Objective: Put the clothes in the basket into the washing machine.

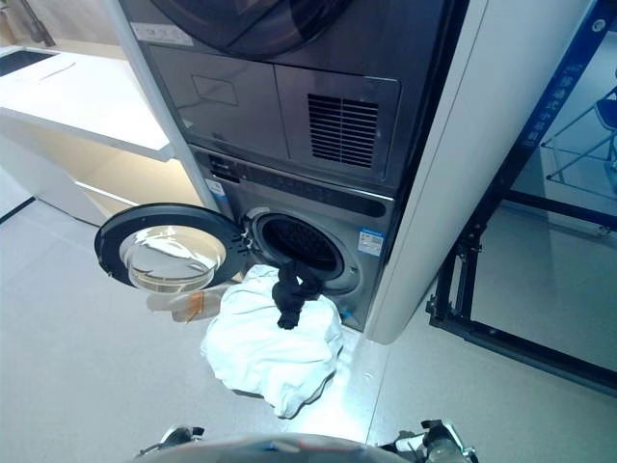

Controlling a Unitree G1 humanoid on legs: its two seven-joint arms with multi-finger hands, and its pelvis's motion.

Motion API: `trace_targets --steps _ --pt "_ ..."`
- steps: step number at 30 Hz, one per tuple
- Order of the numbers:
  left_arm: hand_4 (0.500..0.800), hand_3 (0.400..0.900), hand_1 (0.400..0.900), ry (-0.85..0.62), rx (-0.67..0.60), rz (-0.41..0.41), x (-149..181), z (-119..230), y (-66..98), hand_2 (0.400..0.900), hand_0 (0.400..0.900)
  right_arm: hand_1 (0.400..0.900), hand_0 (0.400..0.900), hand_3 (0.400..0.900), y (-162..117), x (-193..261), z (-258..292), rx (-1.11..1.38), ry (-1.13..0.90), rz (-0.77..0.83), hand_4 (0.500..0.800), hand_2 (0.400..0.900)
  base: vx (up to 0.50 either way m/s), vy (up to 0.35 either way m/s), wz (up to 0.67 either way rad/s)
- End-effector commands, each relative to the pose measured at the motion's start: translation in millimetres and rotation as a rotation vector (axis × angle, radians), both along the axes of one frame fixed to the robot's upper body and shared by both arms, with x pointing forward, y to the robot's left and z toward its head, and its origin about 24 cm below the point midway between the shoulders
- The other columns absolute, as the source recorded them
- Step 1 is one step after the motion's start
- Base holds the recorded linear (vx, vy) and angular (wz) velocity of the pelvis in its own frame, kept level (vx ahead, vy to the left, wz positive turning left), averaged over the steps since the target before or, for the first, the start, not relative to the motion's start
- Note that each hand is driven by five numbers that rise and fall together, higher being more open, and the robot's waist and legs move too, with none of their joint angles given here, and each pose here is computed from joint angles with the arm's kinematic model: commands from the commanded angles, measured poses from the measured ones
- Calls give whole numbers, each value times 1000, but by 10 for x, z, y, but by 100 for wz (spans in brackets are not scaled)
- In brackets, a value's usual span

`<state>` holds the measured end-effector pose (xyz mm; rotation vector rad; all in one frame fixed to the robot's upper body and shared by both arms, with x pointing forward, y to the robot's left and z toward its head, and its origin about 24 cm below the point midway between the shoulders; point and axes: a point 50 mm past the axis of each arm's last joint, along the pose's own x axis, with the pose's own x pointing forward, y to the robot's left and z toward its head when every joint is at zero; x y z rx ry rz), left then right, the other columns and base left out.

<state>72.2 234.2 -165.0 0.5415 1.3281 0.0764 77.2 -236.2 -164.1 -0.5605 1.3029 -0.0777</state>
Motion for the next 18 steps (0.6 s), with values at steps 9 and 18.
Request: trace_targets --steps 9,18 --pt "800 900 900 0 58 -79 197 49 85 900 900 900 900 900 -139 173 65 -74 -2 73 800 900 2 -1 1" --pt "800 900 900 10 91 -207 250 70 114 900 900 900 900 900 -19 405 100 -59 -29 360 800 900 5 -21 6"
